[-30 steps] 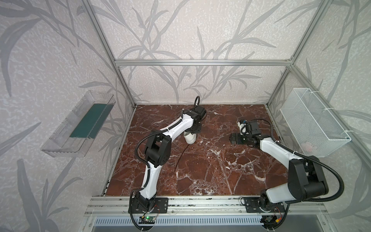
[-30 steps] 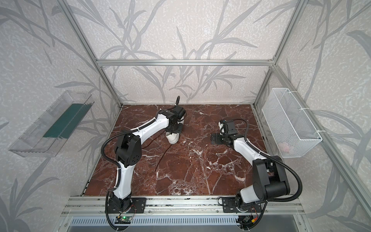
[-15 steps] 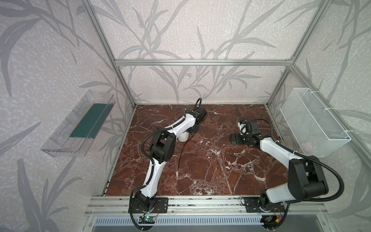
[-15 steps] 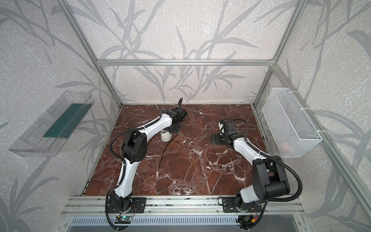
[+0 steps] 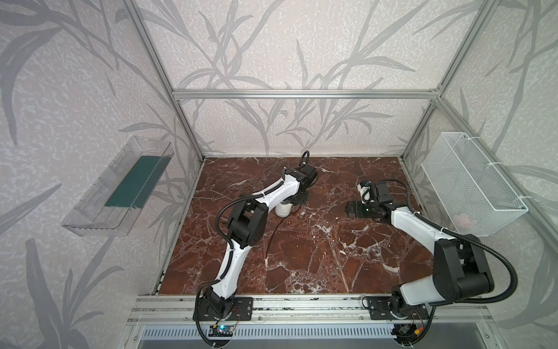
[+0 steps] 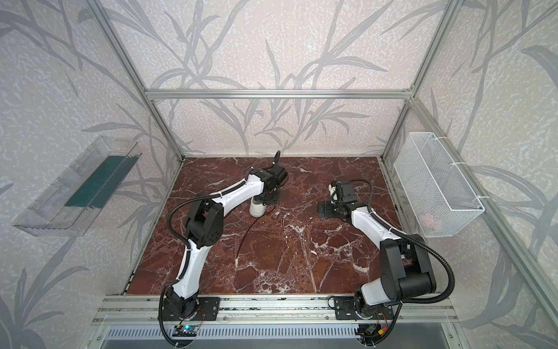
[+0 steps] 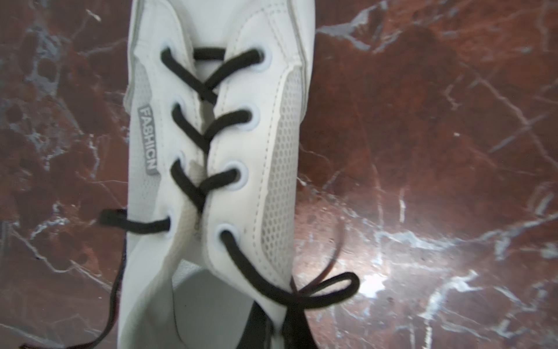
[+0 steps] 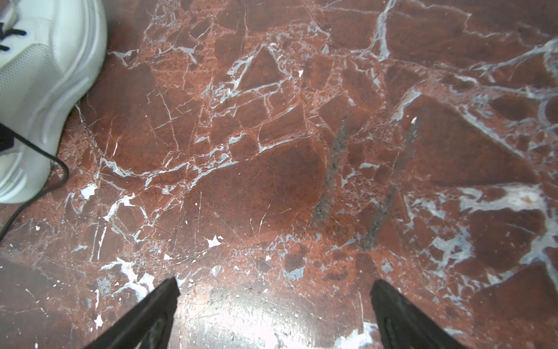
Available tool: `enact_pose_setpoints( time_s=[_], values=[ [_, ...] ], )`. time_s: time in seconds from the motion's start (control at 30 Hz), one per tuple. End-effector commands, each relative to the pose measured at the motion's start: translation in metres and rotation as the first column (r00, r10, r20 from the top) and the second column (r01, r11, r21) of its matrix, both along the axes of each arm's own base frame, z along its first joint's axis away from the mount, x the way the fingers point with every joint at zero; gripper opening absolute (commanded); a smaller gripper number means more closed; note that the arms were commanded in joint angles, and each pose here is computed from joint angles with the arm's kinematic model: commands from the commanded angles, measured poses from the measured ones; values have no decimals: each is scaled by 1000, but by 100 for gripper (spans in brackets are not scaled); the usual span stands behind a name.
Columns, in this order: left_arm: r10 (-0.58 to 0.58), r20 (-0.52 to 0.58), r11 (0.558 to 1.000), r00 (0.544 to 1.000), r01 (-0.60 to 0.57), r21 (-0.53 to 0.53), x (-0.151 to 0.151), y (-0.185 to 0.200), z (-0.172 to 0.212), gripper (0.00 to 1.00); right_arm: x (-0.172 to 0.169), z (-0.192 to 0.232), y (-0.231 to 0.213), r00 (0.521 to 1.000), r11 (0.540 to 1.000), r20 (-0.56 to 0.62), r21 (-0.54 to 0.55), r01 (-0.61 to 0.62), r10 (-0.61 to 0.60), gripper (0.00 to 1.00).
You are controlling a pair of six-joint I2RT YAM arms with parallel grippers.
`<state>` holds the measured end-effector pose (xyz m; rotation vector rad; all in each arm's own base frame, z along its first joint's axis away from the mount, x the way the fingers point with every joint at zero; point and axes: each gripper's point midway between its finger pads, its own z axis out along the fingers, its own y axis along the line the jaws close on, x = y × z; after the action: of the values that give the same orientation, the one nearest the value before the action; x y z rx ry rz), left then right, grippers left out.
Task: Tie the shoes
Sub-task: 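Carry the white sneaker with the left gripper to the table center and release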
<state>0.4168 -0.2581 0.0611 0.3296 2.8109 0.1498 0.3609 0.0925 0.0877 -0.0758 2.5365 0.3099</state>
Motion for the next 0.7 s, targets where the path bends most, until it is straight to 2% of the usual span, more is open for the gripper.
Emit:
enact_pose_setpoints(
  time_s=[0.0,0.17,0.27,0.5,0.67],
  values=[
    [29,-48,989,998,-35,-146,-23,-38,14,6,0,13,-5,1000,1000,31,-24,1,0,99],
    [0,-44,963,999,-12,-269,-39,-84,24,6,-2,14,-8,999,999,36,-37,7,-5,99],
    [-5,-34,957,999,-5,-288,-43,-100,25,5,-2,15,-14,999,998,35,-39,42,-41,99],
    [55,3,978,998,-53,-201,-27,-89,17,5,-3,16,-17,998,998,40,-26,50,-49,99],
    [124,42,944,991,-105,-312,-11,-102,18,3,2,10,-17,997,997,26,-12,77,-77,99]
  ],
)
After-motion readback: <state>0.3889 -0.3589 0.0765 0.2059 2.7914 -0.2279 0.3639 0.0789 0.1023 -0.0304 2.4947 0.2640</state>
